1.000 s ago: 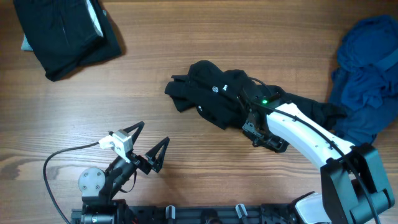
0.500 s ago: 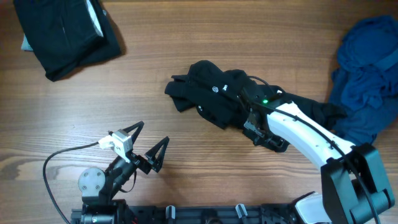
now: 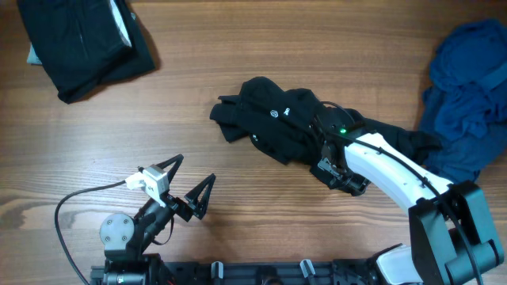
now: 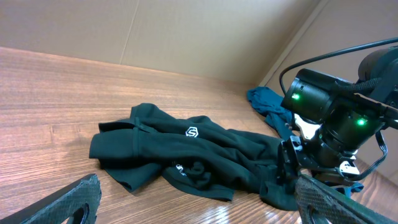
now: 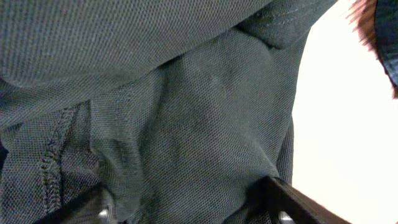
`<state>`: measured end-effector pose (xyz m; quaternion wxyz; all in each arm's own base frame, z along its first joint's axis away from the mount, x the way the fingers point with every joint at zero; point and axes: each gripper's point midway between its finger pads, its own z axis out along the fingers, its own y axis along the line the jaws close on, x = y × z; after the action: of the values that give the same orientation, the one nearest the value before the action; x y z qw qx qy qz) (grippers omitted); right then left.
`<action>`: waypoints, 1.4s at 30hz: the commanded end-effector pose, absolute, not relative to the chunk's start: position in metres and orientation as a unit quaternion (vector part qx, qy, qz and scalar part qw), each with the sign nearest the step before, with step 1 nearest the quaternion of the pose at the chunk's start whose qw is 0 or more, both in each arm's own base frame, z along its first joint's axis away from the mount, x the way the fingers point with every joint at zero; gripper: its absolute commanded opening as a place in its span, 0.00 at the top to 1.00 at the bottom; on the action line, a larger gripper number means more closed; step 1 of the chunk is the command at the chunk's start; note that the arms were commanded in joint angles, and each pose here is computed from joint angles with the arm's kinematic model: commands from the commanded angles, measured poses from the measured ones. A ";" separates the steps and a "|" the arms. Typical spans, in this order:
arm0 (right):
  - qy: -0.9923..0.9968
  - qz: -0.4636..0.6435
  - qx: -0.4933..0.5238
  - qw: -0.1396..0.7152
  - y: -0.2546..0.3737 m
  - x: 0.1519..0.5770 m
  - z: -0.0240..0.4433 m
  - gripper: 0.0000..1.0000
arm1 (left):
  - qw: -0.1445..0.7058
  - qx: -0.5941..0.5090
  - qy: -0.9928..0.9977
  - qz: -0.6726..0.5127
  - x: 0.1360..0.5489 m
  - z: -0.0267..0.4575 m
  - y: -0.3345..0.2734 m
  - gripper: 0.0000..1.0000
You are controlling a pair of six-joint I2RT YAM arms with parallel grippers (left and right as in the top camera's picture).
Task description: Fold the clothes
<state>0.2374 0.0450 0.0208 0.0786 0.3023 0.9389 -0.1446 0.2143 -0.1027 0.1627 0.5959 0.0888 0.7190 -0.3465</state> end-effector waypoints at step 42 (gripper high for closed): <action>0.967 -0.075 0.236 0.052 0.075 0.250 0.048 0.58 | 0.596 0.088 0.720 -0.345 0.215 0.162 -0.103 0.00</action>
<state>0.2504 0.0706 0.0463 0.0518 0.2337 0.9664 -0.0935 0.2147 -0.1023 0.1640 0.5987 0.0889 0.7173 -0.3452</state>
